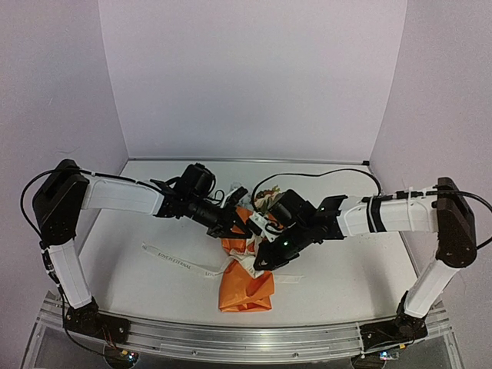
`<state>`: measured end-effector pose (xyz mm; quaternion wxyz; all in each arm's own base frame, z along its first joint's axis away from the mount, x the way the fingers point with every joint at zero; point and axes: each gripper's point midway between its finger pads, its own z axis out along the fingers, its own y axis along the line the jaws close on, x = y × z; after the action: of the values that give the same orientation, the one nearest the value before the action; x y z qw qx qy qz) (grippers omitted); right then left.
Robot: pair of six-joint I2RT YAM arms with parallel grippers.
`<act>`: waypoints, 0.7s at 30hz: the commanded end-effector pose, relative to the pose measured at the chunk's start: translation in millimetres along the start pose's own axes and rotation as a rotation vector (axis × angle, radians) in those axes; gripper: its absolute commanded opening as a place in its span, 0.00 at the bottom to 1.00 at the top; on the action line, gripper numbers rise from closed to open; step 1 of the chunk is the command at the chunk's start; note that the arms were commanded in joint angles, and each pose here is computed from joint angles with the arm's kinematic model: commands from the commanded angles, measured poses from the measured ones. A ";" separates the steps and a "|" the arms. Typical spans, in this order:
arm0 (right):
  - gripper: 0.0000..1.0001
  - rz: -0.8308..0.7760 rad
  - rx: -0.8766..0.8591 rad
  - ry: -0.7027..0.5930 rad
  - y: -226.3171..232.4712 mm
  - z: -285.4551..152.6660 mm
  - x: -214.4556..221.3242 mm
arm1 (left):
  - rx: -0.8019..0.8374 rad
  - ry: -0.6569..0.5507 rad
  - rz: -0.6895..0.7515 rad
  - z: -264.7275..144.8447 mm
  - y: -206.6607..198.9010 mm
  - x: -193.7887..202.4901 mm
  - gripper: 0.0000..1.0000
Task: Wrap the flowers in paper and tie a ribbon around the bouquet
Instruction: Cross the half-tied ribbon over the folded bouquet.
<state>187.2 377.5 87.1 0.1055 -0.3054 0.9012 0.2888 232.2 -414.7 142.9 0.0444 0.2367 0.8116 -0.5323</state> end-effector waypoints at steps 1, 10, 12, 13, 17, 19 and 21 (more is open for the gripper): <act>0.04 -0.034 0.008 0.016 4.1 -22.8 4.8 | -0.004 -0.070 0.054 -17.4 -12.9 -6.1 0.00; 0.03 -0.086 0.059 0.102 0.1 -33.6 14.3 | -0.079 -0.106 0.071 -27.0 1.1 0.9 0.00; 0.02 -0.100 0.076 0.117 -2.5 -35.2 14.4 | -0.096 -0.107 0.071 -27.6 5.6 3.0 0.00; 0.01 -0.101 0.083 0.122 -4.0 -36.2 13.9 | -0.105 -0.109 0.069 -27.9 8.1 3.7 0.00; 0.02 -0.090 0.094 0.131 -8.0 -40.4 12.1 | -0.152 -0.136 0.060 -32.1 16.7 3.8 0.00; 0.06 -0.079 0.082 0.139 -6.7 -40.5 12.5 | -0.171 -0.156 0.056 -35.1 20.2 3.5 0.00; 0.08 -0.060 0.059 0.151 -2.6 -38.1 13.5 | -0.174 -0.162 0.045 -36.0 22.8 6.2 0.00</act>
<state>178.4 346.0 106.9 0.0695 -0.3521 0.9037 0.2337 234.2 -379.4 116.9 0.0925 0.2069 0.8507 -0.4743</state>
